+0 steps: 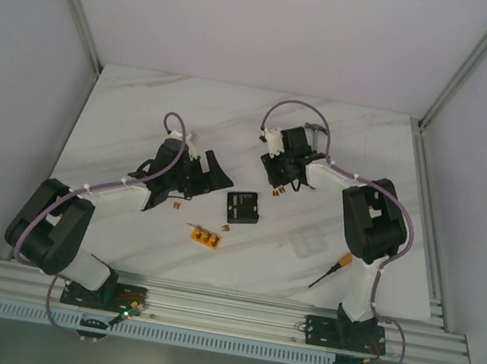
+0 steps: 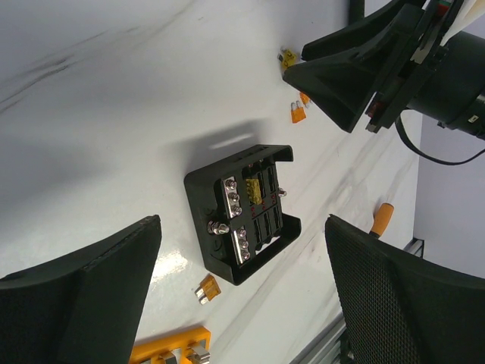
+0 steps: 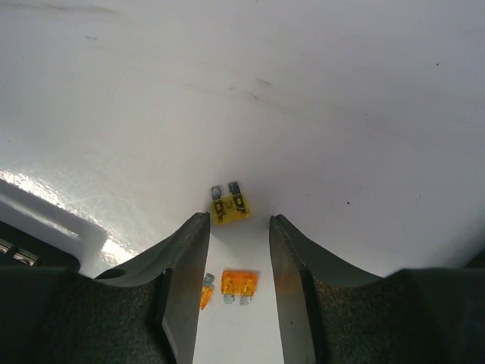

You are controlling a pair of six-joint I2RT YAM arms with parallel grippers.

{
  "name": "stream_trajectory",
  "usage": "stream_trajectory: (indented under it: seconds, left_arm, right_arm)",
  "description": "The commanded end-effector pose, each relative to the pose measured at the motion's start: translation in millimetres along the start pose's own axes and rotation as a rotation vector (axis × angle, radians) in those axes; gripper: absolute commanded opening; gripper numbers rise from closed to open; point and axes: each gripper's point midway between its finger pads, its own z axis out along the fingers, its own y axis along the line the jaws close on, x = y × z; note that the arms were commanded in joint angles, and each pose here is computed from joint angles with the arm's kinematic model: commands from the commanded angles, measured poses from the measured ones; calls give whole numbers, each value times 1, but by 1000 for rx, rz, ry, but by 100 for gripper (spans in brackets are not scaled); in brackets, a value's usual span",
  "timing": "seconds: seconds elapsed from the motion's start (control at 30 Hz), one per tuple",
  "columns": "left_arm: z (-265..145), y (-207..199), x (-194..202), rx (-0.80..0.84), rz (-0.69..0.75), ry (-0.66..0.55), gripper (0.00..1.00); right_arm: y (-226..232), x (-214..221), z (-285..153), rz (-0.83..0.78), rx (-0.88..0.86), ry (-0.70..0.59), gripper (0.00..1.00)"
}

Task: Snap on the fuse box
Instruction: Pick up the fuse from the center of the board.

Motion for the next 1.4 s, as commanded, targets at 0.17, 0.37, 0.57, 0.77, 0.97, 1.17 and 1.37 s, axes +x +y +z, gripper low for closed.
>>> stream_trajectory:
  seconds: [0.17,0.37,0.57,0.77,0.97,1.17,1.37]
  left_arm:
    - [-3,3,-1,-4,10,-6,98]
    - [-2,3,1,-5,9,-1,98]
    - [-3,2,0,-1,12,-2,98]
    - [-4,1,0,1,9,-3,98]
    - [-3,-4,-3,14,3,-6,98]
    - [-3,-16,-13,44,-3,-28,95]
    - [-2,-29,-20,82,-11,-33,90]
  right_arm:
    - [7,7,12,-56,-101,52,42]
    - [8,17,13,-68,-106,90,38]
    - [11,23,8,-67,-113,101,34]
    - [9,27,5,-50,-88,116,30]
    - [15,11,-12,-39,-85,37,25]
    - [25,-12,-39,-34,-92,-57,24]
    - [44,-32,-66,-40,-126,-151,24]
